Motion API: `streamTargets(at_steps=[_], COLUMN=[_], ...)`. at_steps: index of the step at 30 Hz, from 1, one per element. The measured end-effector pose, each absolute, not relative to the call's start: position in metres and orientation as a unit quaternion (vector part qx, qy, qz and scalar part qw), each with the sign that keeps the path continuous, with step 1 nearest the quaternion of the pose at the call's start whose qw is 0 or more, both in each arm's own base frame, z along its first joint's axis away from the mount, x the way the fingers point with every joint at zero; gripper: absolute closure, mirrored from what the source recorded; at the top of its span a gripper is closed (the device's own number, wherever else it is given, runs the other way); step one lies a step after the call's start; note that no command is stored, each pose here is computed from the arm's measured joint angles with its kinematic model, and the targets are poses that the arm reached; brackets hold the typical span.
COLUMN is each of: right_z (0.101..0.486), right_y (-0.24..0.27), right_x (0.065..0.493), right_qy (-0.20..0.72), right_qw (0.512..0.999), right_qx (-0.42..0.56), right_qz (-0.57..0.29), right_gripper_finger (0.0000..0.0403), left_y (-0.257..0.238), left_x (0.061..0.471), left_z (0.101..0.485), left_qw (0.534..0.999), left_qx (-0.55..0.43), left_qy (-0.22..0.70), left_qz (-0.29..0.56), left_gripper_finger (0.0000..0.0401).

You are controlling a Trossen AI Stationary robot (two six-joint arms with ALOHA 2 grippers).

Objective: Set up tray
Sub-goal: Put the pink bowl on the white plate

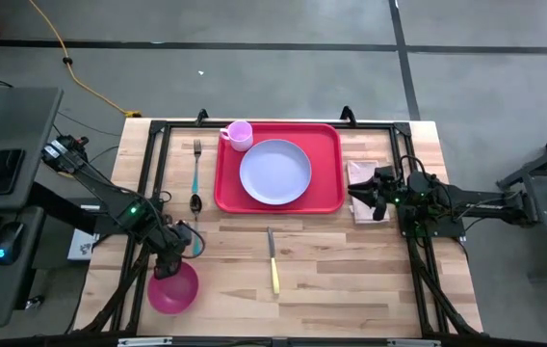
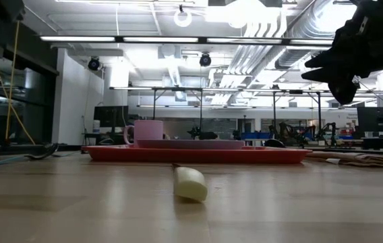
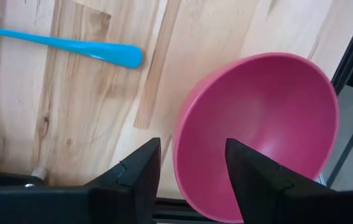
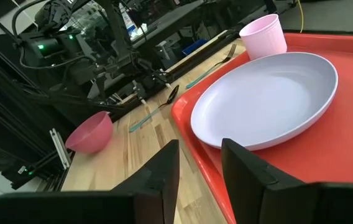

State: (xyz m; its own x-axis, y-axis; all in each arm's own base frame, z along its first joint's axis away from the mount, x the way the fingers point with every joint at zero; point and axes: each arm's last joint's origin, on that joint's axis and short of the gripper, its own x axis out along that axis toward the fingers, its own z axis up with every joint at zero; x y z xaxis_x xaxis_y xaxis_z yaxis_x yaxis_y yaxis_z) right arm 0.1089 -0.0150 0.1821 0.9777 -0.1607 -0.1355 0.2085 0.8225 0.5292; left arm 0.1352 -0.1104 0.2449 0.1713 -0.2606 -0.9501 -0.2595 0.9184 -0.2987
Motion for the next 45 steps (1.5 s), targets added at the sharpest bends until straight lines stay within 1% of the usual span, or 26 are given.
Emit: streamTargets(at_steps=[10, 20, 23, 33, 45], right_z=[0.182, 0.183, 0.183, 0.183, 0.182], right_y=[-0.015, -0.015, -0.015, -0.016, -0.015], right_x=[0.109, 0.109, 0.109, 0.109, 0.109], right_qy=[0.042, 0.04, 0.039, 0.039, 0.042], right_qw=[0.954, 0.952, 0.952, 0.95, 0.95], right_qx=[0.282, 0.287, 0.287, 0.29, 0.29], right_qz=[-0.097, -0.103, -0.104, -0.105, -0.106], right_gripper_finger=[0.0305, 0.0304, 0.0304, 0.0304, 0.0304], left_y=[-0.109, -0.105, -0.106, -0.108, -0.116], left_x=[0.137, 0.13, 0.13, 0.133, 0.141], left_z=[0.243, 0.221, 0.221, 0.222, 0.207], left_qw=[0.754, 0.735, 0.729, 0.732, 0.711], left_qx=[-0.191, -0.182, -0.189, -0.203, -0.169], left_qy=[0.628, 0.652, 0.657, 0.65, 0.682], left_qz=[0.013, 0.034, 0.031, 0.013, 0.016], left_gripper_finger=[0.019, 0.019, 0.019, 0.019, 0.019])
